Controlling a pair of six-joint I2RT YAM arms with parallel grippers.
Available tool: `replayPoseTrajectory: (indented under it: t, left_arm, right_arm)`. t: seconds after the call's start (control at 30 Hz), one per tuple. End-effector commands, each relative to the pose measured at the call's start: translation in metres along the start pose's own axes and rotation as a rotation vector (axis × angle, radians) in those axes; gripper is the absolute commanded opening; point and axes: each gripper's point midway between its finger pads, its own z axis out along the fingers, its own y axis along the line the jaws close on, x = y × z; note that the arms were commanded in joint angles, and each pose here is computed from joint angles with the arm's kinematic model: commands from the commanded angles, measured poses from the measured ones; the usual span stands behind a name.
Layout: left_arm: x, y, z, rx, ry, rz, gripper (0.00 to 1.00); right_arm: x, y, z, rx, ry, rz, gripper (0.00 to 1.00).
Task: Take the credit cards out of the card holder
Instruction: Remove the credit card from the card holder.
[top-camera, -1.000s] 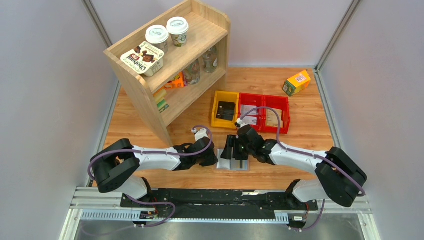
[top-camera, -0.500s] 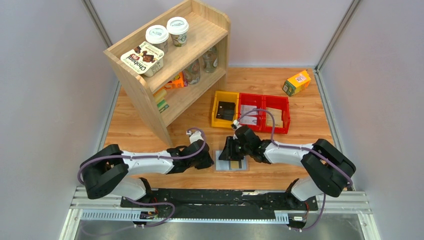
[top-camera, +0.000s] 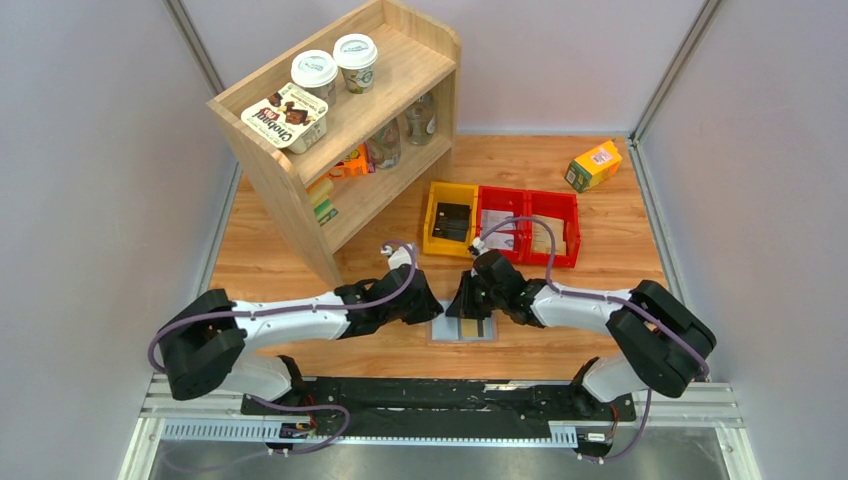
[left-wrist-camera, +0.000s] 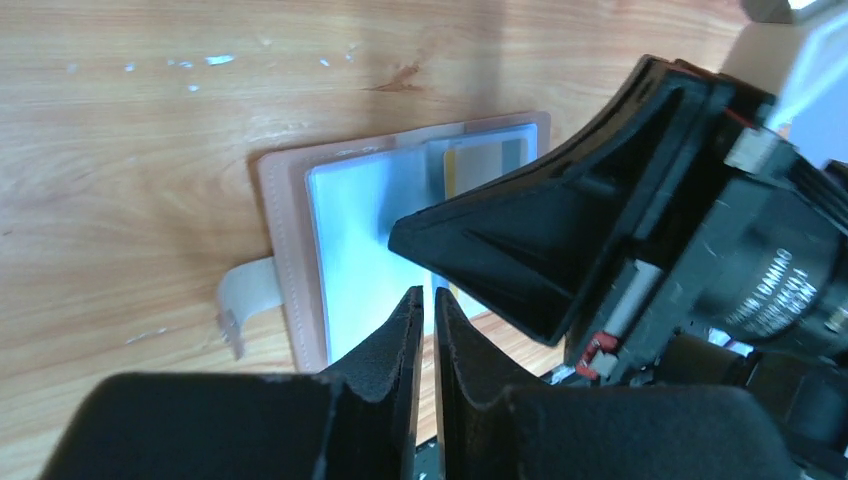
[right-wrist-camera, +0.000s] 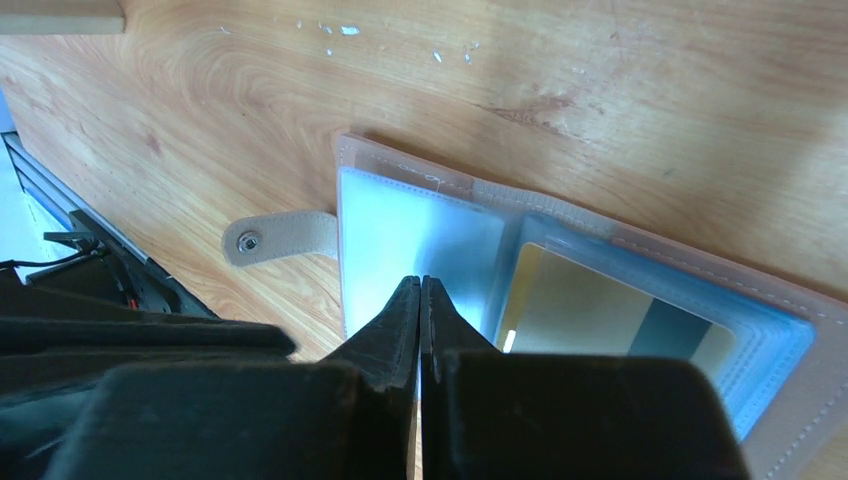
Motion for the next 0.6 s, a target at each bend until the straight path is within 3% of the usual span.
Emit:
replayPoseTrajectory:
  t: [0.0,0.3,0.57]
  left_arm:
    - [0.006,-0.021,0.016,0.046,0.039,-0.005,0.15]
    - [0.033,0.004,0.045,-0.038,0.124,-0.02,0.13]
    - [0.024,-0.01,0.042,0.016,0.094,-0.018,0.17]
  right_arm:
    - [-0.017,0.003,-0.011,0.011,-0.088,-0.011,0.0]
    - [-0.033,-0.007,-0.039,0.098,-0.196,-0.033,0.01]
    - [-0.033,-0.042,-0.062,0.227,-0.235,-0.011,0.26]
